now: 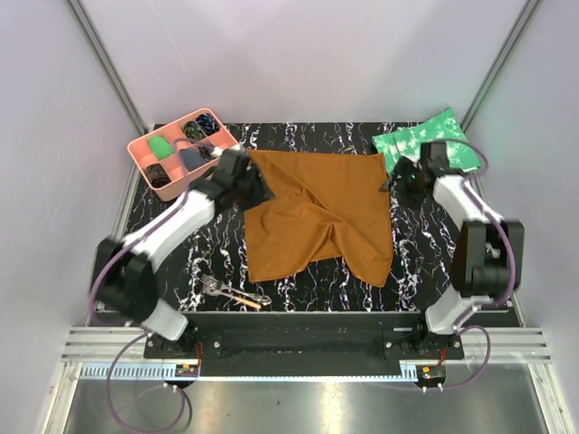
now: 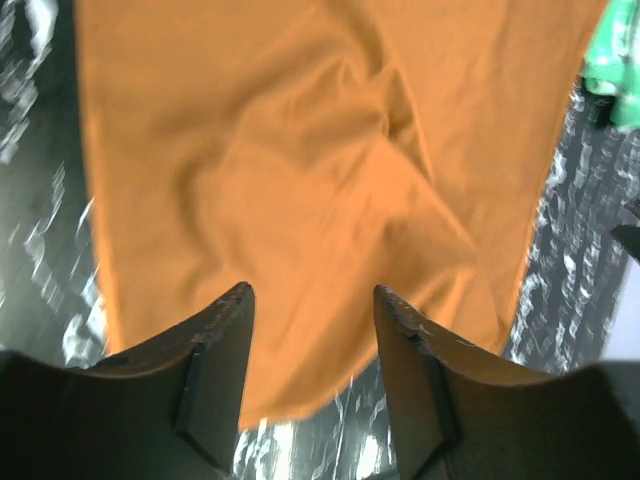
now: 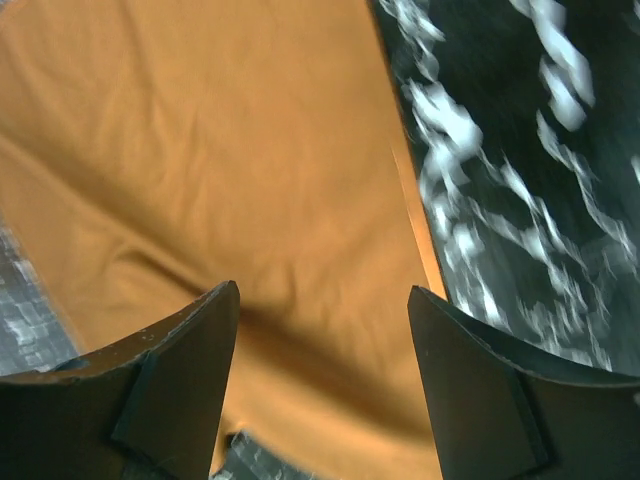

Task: Fold the napkin into a case and place the utensils inside
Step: Flatten out the crumpled napkin at the center of the board.

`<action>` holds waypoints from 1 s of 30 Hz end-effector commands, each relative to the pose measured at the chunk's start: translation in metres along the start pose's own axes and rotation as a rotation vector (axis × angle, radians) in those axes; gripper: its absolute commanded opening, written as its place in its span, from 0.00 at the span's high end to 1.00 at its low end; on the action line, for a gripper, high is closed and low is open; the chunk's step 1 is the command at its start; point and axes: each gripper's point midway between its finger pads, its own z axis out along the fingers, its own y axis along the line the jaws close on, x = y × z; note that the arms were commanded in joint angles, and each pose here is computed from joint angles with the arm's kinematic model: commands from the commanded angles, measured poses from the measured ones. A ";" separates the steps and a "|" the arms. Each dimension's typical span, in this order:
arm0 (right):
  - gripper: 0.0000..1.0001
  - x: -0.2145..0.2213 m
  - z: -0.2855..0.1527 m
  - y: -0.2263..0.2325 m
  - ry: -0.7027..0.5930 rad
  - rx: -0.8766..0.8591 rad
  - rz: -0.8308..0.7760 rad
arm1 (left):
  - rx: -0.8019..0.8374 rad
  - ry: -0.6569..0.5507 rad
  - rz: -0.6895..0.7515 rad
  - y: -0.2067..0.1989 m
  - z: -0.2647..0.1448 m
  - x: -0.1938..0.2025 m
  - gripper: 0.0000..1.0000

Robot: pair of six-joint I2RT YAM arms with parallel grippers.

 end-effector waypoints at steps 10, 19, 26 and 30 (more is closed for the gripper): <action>0.27 0.003 0.121 0.044 0.082 0.212 -0.419 | -0.060 0.095 0.088 0.004 0.080 0.011 0.52; 0.22 0.020 0.162 0.035 0.192 0.282 -0.491 | 0.010 0.150 0.156 0.024 0.039 0.056 0.46; 0.18 -0.022 0.218 0.067 0.186 0.260 -0.593 | 0.066 0.164 0.140 0.026 0.015 0.077 0.43; 0.16 -0.052 0.203 0.104 0.075 0.180 -0.601 | 0.047 0.192 0.137 0.026 0.023 0.084 0.43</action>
